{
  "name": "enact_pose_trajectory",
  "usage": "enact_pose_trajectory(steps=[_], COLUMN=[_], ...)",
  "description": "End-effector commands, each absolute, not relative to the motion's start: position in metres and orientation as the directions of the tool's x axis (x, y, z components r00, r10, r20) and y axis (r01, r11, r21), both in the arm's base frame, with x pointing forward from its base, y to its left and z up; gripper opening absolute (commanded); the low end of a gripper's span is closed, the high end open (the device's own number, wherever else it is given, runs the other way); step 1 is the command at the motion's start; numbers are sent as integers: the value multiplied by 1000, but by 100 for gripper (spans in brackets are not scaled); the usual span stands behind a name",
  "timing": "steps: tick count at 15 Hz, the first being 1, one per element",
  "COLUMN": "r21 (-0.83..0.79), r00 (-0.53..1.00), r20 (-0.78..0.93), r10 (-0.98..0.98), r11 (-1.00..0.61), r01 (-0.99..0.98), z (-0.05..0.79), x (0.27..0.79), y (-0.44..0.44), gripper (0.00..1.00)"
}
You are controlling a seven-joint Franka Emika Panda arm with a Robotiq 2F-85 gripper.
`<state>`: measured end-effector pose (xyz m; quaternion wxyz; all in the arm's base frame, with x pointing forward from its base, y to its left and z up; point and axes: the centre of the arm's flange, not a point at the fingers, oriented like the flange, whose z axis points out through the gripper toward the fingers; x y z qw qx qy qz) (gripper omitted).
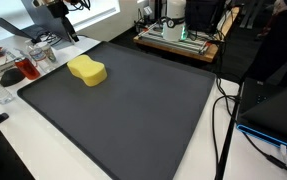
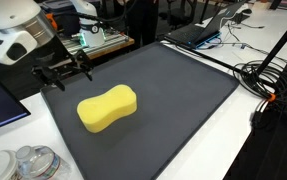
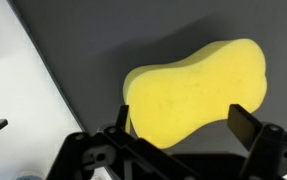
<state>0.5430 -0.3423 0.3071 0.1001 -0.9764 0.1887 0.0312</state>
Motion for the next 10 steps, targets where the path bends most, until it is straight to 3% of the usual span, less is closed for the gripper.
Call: enact_pose_trajectory(steps=[1,10], r21=[-239,-349], r00=[941,898], r20=[-83,21], r10=[-328,-440], r11=[-910,-845], r01=[-339,-405], z=[313,305], x=[511,458], y=[-340,-351], gripper=[100,100])
